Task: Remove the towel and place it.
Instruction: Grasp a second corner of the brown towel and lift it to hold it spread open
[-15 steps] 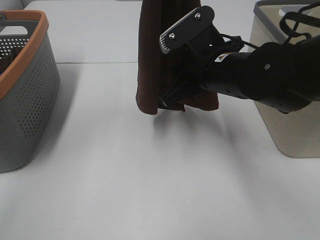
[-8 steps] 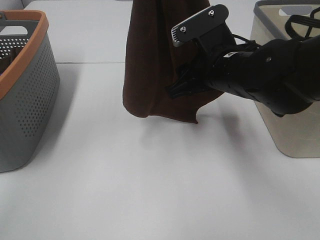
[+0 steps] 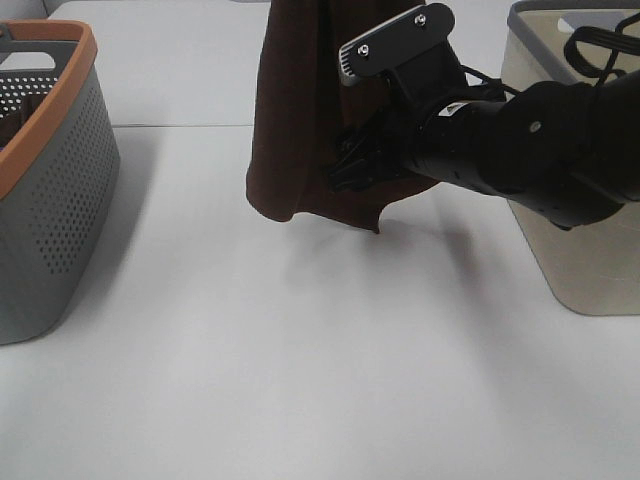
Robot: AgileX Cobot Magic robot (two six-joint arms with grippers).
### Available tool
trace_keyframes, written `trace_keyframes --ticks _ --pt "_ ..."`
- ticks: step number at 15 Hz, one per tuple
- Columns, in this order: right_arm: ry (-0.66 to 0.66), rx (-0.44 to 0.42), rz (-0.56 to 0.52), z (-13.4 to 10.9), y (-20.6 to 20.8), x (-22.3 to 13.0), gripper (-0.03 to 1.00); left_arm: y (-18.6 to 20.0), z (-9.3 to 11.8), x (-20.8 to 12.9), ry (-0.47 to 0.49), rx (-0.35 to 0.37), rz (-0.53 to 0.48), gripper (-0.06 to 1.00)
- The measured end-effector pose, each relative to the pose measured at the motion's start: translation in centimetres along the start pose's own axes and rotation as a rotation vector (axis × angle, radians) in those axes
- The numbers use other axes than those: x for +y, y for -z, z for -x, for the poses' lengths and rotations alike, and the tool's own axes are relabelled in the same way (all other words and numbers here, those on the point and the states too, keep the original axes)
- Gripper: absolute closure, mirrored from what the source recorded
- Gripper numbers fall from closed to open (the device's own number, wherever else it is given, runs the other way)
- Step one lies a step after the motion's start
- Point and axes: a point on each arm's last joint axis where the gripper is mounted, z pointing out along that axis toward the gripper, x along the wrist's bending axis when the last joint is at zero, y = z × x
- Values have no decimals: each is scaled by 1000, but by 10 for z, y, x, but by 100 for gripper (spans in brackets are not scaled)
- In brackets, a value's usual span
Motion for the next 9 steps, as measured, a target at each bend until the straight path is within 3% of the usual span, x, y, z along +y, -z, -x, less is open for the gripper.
trace_keyframes --ticks 9 --pt "-25 -23 53 2 0 5 20 9 6 1 -21 -34 -4 94"
